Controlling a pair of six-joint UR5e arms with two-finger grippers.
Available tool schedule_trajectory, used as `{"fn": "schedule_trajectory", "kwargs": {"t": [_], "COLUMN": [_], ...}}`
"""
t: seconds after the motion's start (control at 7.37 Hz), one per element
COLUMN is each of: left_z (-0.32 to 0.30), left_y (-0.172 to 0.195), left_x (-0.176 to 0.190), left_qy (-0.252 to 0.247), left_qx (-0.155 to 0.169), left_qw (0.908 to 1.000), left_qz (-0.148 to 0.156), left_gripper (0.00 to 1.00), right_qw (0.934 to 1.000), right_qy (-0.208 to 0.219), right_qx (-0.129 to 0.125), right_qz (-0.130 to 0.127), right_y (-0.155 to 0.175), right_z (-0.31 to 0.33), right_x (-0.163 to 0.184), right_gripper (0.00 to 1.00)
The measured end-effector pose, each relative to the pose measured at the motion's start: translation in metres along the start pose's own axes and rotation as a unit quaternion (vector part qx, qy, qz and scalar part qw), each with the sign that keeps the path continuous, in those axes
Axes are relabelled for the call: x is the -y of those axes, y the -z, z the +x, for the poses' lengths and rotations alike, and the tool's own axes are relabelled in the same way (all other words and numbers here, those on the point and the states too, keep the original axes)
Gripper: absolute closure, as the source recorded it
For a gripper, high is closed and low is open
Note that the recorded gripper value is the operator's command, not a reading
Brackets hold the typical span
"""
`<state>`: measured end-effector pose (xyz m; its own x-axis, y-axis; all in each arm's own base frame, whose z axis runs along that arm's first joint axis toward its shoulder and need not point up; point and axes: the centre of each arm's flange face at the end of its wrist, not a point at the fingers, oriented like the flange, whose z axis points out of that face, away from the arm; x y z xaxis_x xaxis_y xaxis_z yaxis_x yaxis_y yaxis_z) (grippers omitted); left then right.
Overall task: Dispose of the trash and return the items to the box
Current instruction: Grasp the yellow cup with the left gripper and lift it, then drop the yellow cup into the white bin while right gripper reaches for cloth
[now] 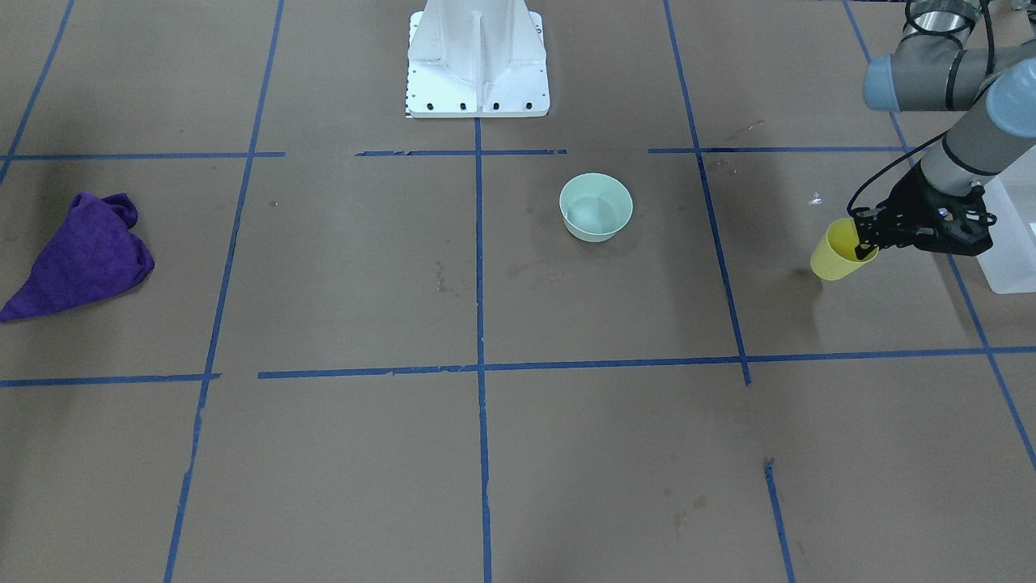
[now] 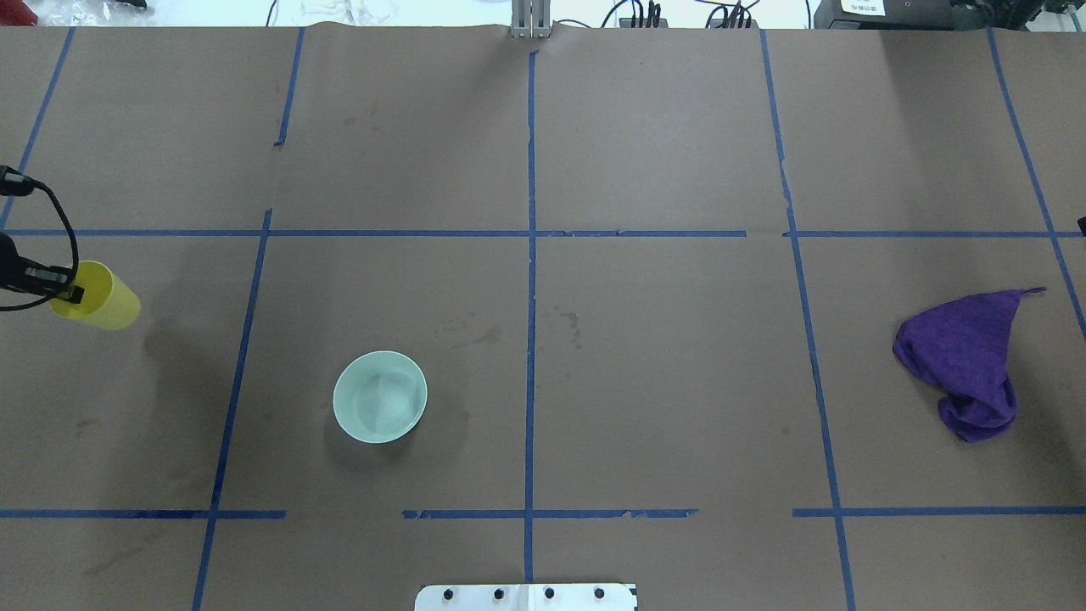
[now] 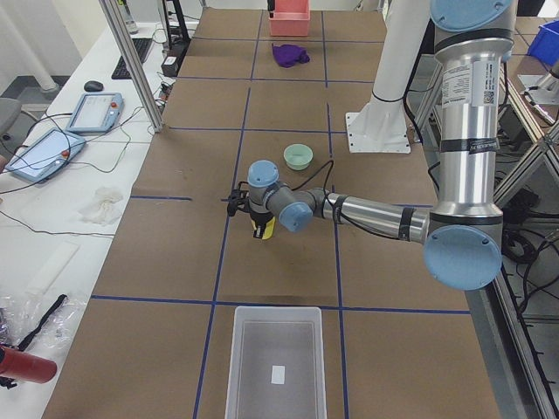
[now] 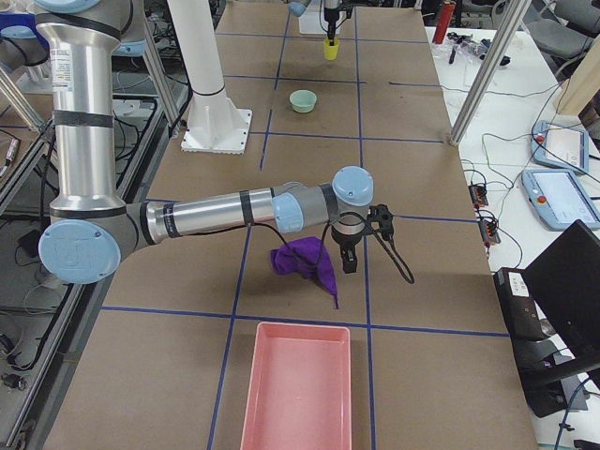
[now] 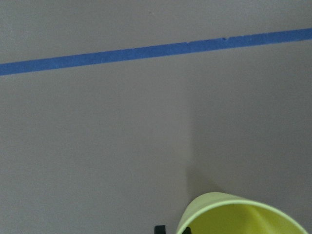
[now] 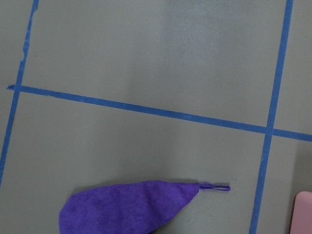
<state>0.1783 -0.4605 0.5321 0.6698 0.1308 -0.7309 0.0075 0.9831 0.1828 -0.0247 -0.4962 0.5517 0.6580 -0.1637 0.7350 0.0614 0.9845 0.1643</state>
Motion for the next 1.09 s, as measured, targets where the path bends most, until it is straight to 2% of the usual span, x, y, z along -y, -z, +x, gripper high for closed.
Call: {"fn": "schedule_trajectory", "kwargs": {"t": [0.27, 0.41, 0.68, 0.81, 1.09], "left_z": [-0.052, -0.103, -0.227, -0.277, -0.325], "left_y": [0.096, 0.125, 0.137, 0.125, 0.095], "left_x": [0.016, 0.011, -0.013, -0.029, -0.048], "left_qy": [-0.013, -0.051, -0.106, -0.104, -0.059], "left_qx": [0.029, 0.058, 0.105, 0.112, 0.092], "left_qw": [0.9975, 0.9943, 0.9875, 0.9880, 0.9939], "left_qz": [0.063, 0.073, 0.049, 0.026, -0.014], "left_gripper": [1.00, 1.00, 1.00, 1.00, 1.00], "right_qw": [0.9999, 0.9996, 0.9993, 0.9993, 0.9991], "right_qy": [0.008, 0.013, 0.002, -0.009, -0.029], "right_qx": [0.014, 0.023, 0.034, 0.035, 0.030], "right_qz": [-0.005, -0.011, -0.015, -0.011, 0.004], "right_y": [-0.004, -0.008, -0.019, -0.028, -0.047], "right_z": [-0.012, -0.024, -0.062, -0.081, -0.109], "right_x": [0.001, 0.001, 0.002, 0.002, 0.000], "right_gripper": [0.00, 0.00, 0.00, 0.00, 0.00]}}
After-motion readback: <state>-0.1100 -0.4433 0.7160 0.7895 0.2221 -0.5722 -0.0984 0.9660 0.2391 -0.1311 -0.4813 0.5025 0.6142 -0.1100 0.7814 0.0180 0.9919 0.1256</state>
